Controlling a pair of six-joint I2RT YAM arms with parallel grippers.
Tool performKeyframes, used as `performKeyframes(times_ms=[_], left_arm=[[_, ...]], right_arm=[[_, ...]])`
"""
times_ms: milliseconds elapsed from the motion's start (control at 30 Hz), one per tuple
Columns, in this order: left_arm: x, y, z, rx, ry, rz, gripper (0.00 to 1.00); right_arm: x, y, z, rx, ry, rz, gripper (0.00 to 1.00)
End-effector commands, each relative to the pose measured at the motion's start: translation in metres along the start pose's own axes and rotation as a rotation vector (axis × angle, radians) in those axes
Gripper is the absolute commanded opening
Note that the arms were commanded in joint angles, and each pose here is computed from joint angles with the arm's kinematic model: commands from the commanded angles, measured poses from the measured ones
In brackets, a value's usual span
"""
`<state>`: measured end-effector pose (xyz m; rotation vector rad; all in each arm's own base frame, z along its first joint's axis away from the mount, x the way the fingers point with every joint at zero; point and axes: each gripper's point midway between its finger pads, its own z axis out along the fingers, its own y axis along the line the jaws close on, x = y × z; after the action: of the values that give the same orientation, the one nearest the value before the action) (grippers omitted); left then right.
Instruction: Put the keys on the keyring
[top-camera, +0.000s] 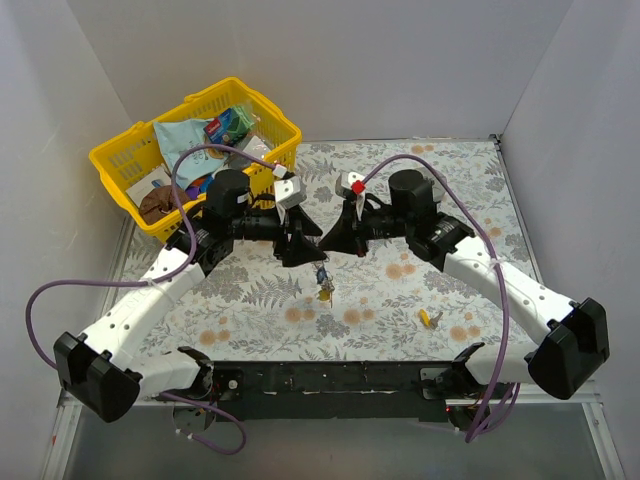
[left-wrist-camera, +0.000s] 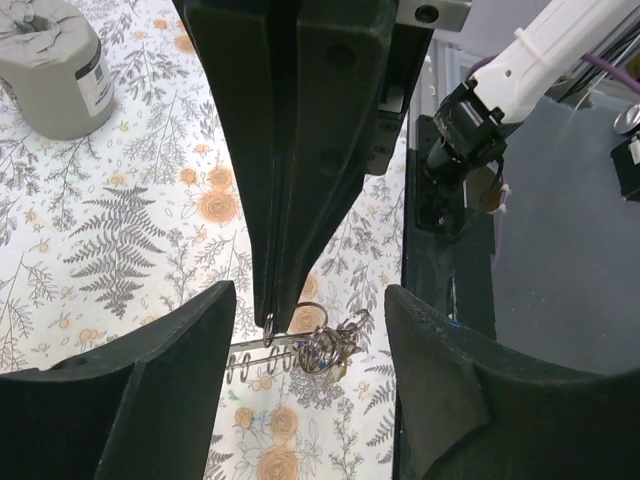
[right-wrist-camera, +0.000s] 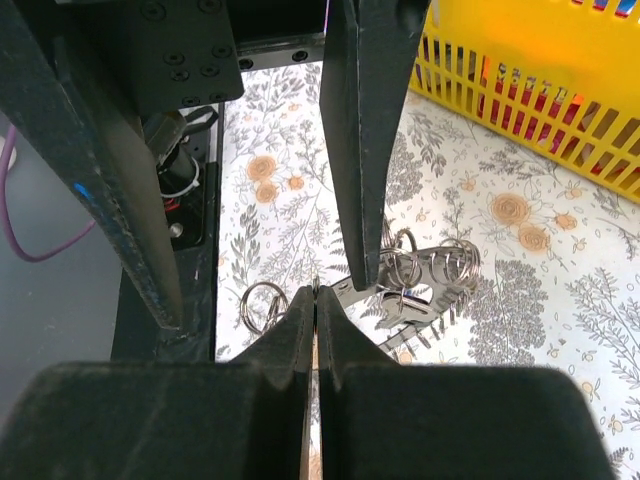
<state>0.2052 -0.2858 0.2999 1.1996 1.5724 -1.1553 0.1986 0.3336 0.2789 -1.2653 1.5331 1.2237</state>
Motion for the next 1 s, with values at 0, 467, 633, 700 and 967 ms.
performKeyframes(times_ms=[0,467,633,700,967], left_arm=[[-0.031,-0.011,-0.010,0.002,-0.132,0.027,0.61],[-0.043,-0.019,-0.031,0.031,-0.241,0.021,0.54],[-0.049,-0.024,-0.034,0.044,-0.264,0.052,0.54],[-0.050,-0.026,-0.036,0.045,-0.281,0.072,0.52],[-0.052,-0.036,-0.039,0.074,-0.308,0.096,0.33]], right_arm=[[-0.045,0.011,-0.006,-0.002,-0.169,-0.094,0.01],[-0.067,0.030,-0.022,-0.002,-0.356,-0.163,0.01],[-0.078,0.039,-0.031,-0.011,-0.431,-0.212,0.01],[-0.076,0.041,-0.032,-0.014,-0.451,-0.208,0.01],[-0.089,0.054,-0.042,-0.043,-0.532,-0.280,0.01]])
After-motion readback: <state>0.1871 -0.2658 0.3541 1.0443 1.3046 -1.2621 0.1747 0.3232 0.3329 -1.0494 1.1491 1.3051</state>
